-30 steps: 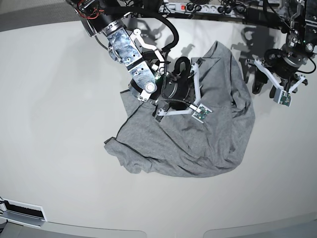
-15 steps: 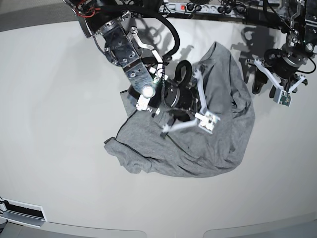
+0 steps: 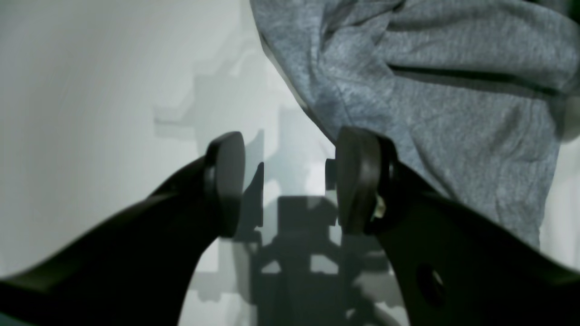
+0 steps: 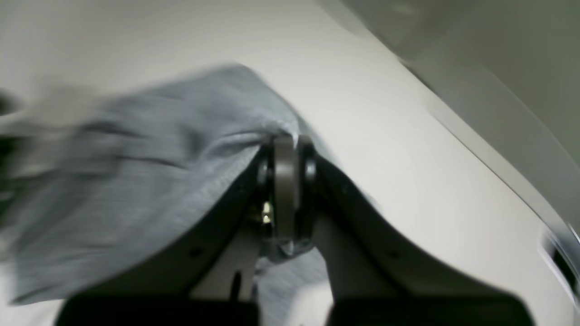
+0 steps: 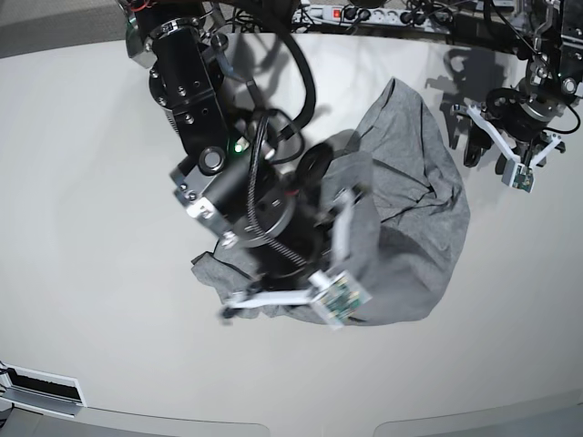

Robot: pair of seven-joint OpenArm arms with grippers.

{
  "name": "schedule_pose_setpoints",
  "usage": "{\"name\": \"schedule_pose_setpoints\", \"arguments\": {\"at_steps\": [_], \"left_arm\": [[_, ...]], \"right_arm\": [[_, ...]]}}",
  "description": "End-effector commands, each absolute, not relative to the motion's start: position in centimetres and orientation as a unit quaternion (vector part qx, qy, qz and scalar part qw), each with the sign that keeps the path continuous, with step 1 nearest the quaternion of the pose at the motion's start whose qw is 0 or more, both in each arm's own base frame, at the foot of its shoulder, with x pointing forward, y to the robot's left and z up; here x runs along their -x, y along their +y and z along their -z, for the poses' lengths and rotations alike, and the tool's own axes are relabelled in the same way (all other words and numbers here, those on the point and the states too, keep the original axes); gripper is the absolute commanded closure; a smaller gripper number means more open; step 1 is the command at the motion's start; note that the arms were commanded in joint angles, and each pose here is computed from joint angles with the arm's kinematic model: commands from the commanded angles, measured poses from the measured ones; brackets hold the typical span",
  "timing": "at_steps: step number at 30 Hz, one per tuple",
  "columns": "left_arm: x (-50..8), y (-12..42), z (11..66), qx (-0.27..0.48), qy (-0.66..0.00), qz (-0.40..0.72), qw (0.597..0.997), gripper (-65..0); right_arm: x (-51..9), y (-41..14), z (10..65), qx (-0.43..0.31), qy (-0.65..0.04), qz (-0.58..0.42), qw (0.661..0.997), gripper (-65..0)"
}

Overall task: Layout the t-shirt on the table in an organized manner, then fold the t-shirt properly
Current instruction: 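Drag the held t-shirt away from the left gripper across the table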

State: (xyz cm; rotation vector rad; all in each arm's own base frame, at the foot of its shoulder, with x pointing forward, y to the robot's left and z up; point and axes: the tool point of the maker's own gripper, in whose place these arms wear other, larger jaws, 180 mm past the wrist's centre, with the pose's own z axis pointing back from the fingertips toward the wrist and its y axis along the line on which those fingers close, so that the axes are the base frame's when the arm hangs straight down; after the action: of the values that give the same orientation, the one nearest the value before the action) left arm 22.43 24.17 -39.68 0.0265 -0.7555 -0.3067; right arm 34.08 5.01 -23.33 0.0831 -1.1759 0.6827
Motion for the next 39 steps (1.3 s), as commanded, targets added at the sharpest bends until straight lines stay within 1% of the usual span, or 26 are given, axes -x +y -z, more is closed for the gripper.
{"name": "schedule_pose_setpoints", "arguments": {"at_steps": [1, 6, 11, 14, 18, 21, 24, 26, 31, 39], "left_arm": [[-22.9, 24.4, 38.8, -0.015, -0.381, 0.153, 0.912, -33.2], [-22.5, 22.0, 38.8, 0.047, -0.38, 0.17, 0.908, -33.2], [-22.3, 21.4, 38.9, 0.057, -0.381, 0.169, 0.907, -33.2], [-22.3, 20.9, 39.1, 0.063, -0.383, 0.162, 0.907, -33.2], [-22.2, 19.7, 39.4, 0.08, -0.395, 0.134, 0.905, -33.2], [-22.4, 19.3, 39.8, 0.077, -0.402, 0.087, 0.908, -33.2], [-22.5, 19.8, 40.2, 0.054, -0.402, 0.061, 0.912, -33.2], [-22.4, 19.9, 40.3, 0.05, -0.4, 0.062, 0.913, -33.2], [-22.4, 20.0, 40.4, 0.044, -0.398, 0.067, 0.914, -33.2], [-22.1, 20.2, 40.7, 0.035, -0.387, 0.074, 0.918, -33.2]], "right_arm": [[-35.1, 4.1, 21.5, -0.03, -0.571, -0.291, 0.767, 0.0], [-37.0, -2.5, 22.2, 0.022, -0.565, -0.211, 0.797, 0.0], [-37.7, -9.4, 22.9, 0.071, -0.554, -0.157, 0.814, 0.0], [-37.6, -11.4, 23.2, 0.073, -0.547, -0.158, 0.819, 0.0], [-37.3, -12.5, 23.7, 0.062, -0.535, -0.171, 0.825, 0.0], [-37.3, -13.2, 23.8, 0.071, -0.531, -0.182, 0.825, 0.0], [-37.4, -15.8, 23.6, 0.127, -0.524, -0.168, 0.825, 0.0], [-37.3, -17.9, 23.4, 0.16, -0.517, -0.153, 0.827, 0.0], [-36.9, -21.7, 22.7, 0.202, -0.507, -0.136, 0.827, 0.0], [-35.9, -27.2, 21.4, 0.233, -0.51, -0.062, 0.826, 0.0]]}}
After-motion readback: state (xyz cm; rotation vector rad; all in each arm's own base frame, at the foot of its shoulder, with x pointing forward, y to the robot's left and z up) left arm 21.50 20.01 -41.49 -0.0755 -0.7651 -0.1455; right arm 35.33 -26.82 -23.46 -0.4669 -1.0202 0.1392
